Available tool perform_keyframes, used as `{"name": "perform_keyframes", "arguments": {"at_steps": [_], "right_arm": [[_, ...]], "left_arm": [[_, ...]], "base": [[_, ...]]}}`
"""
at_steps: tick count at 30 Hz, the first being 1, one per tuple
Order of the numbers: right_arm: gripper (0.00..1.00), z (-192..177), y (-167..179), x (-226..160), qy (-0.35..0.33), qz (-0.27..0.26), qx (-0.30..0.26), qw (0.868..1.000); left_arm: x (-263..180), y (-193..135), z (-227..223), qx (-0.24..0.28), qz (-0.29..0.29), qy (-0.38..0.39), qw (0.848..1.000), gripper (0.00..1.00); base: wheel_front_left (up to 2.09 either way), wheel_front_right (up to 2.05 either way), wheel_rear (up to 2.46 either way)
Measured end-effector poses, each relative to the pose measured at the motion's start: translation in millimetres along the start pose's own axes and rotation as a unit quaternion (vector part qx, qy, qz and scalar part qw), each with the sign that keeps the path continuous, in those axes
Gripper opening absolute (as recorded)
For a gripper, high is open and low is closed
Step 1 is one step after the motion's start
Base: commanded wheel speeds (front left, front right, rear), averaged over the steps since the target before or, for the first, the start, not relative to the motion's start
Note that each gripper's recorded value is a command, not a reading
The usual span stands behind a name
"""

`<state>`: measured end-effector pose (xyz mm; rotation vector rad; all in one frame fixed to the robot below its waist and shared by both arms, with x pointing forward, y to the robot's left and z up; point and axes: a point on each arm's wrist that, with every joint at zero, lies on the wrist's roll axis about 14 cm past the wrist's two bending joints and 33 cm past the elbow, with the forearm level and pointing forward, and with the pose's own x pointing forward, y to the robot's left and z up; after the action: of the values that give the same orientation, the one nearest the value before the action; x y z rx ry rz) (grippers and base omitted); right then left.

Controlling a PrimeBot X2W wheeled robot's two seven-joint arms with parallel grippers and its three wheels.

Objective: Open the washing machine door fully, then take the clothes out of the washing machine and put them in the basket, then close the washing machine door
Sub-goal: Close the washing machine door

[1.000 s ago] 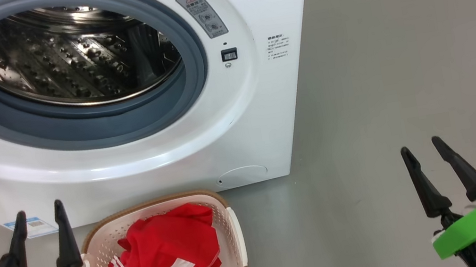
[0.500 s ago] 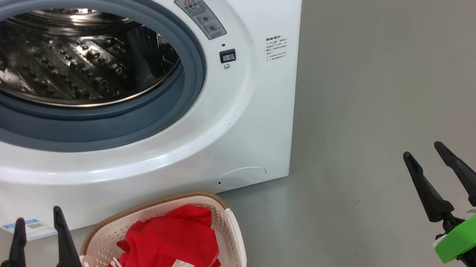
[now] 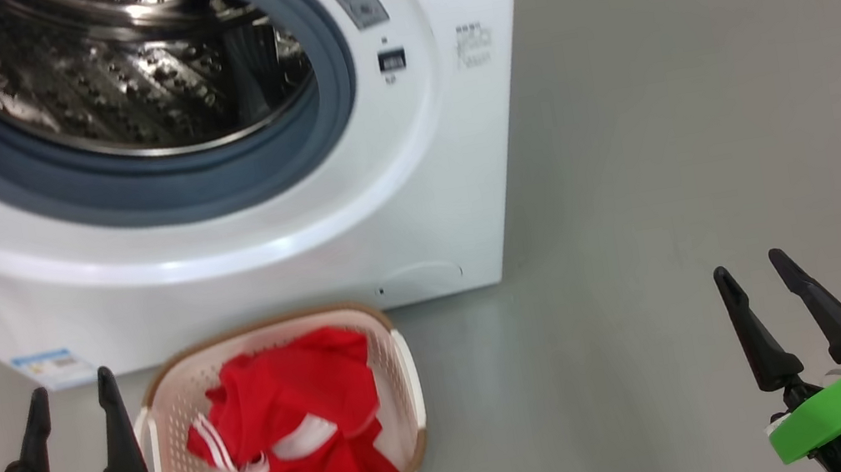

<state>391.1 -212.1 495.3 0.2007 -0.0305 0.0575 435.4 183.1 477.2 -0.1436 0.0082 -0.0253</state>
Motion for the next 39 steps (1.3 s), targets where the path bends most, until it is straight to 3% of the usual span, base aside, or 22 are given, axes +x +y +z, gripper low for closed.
{"name": "perform_keyframes", "arguments": {"at_steps": [14, 27, 39], "right_arm": [[1.00, 0.6, 1.7, 1.6, -0.001, 0.003, 0.000, 1.000], [1.00, -0.2, 8.9, 5.3, -0.001, 0.014, 0.001, 1.000], [1.00, -9.4, 41.7, 18.9, 0.013, 0.070, -0.001, 0.997]], "left_arm": [[-1.7, 1.2, 0.7, -0.003, 0.000, -0.001, 1.000, 1.00], [-5.6, 2.7, 2.2, -0.015, 0.004, -0.003, 1.000, 1.00], [-29.5, 30.4, 3.4, -0.017, 0.046, -0.002, 0.999, 1.00]], "base": [[-1.43, 1.43, 0.00], [-0.07, 0.07, 0.00], [0.00, 0.00, 0.00]]}}
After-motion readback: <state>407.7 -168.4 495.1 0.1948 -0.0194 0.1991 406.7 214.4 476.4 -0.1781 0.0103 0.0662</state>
